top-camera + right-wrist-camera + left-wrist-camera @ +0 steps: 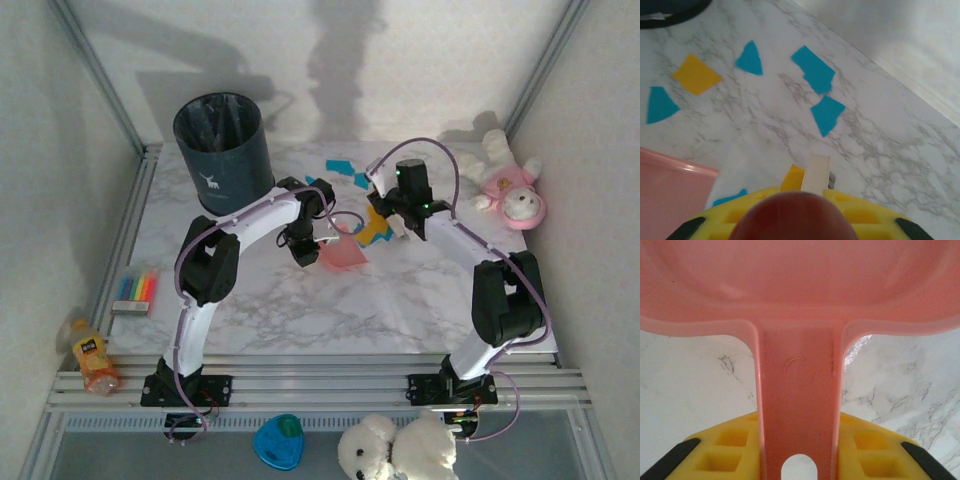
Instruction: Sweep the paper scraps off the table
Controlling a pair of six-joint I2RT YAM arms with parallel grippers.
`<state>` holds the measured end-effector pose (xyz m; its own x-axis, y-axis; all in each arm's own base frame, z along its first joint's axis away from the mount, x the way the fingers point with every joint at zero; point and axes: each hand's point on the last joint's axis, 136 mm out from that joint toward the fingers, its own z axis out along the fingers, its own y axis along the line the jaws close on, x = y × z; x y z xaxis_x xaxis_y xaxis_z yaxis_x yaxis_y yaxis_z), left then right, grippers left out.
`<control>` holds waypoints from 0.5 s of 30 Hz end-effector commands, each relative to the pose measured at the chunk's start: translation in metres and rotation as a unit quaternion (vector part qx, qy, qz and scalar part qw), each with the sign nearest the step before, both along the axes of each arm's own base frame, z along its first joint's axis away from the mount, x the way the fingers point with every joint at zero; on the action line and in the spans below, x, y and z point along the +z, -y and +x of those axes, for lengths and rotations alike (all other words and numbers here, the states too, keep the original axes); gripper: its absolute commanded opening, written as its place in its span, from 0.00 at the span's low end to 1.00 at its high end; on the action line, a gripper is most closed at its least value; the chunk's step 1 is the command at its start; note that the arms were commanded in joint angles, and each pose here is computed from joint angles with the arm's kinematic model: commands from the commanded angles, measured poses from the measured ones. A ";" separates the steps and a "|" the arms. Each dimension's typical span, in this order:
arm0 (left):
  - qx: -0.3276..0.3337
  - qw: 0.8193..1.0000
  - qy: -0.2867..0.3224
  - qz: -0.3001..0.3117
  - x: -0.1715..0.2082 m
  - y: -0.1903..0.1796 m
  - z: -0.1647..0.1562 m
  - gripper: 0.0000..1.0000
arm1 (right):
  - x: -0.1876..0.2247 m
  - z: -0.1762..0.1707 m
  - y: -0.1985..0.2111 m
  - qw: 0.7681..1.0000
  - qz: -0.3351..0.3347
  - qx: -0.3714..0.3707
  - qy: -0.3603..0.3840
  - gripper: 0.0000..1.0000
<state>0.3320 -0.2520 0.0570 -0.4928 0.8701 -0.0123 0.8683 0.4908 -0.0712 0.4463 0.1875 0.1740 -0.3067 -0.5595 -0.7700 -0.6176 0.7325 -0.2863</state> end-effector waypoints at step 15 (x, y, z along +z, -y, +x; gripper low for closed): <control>0.014 1.000 -0.016 0.015 -0.003 -0.002 -0.005 0.14 | 0.011 -0.062 -0.047 0.995 0.032 0.083 -0.041 0.00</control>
